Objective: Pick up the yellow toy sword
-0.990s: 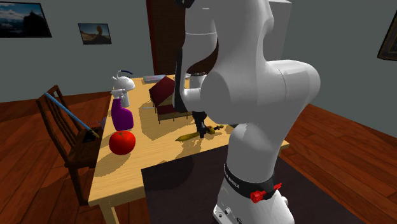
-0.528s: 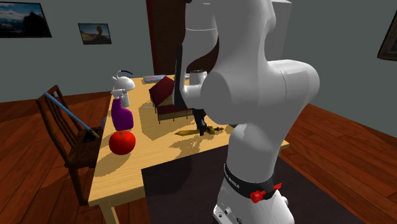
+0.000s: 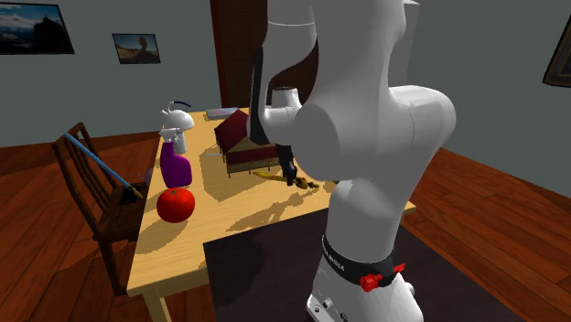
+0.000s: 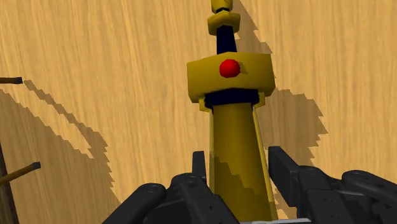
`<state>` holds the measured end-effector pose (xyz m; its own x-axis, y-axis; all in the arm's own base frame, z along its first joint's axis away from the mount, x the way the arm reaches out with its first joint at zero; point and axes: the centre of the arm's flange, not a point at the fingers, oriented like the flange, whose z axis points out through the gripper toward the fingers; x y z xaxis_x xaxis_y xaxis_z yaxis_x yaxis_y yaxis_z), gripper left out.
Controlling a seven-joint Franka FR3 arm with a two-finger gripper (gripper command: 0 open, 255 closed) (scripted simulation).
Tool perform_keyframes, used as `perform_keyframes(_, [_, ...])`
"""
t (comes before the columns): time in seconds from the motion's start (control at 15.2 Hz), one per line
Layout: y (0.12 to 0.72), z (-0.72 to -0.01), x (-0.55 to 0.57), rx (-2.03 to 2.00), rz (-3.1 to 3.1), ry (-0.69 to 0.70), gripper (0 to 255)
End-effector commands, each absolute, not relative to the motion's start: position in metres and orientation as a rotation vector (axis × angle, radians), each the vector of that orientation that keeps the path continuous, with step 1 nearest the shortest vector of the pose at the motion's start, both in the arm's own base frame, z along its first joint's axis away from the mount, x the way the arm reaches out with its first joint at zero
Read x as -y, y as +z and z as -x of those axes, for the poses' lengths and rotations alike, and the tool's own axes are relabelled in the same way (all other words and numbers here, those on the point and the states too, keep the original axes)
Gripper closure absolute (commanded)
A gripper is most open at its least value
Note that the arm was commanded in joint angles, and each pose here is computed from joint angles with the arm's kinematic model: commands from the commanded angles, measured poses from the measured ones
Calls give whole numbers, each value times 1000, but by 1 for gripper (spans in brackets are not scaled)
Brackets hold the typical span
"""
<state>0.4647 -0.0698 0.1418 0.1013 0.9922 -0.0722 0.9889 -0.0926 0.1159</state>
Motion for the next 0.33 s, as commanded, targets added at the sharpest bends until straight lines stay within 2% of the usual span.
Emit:
perform_keyframes(0.0, [153,-466,71,-2020,-2228,37,255])
perform_keyframes(0.26, [165,-466,71,-2020,-2228,37,255])
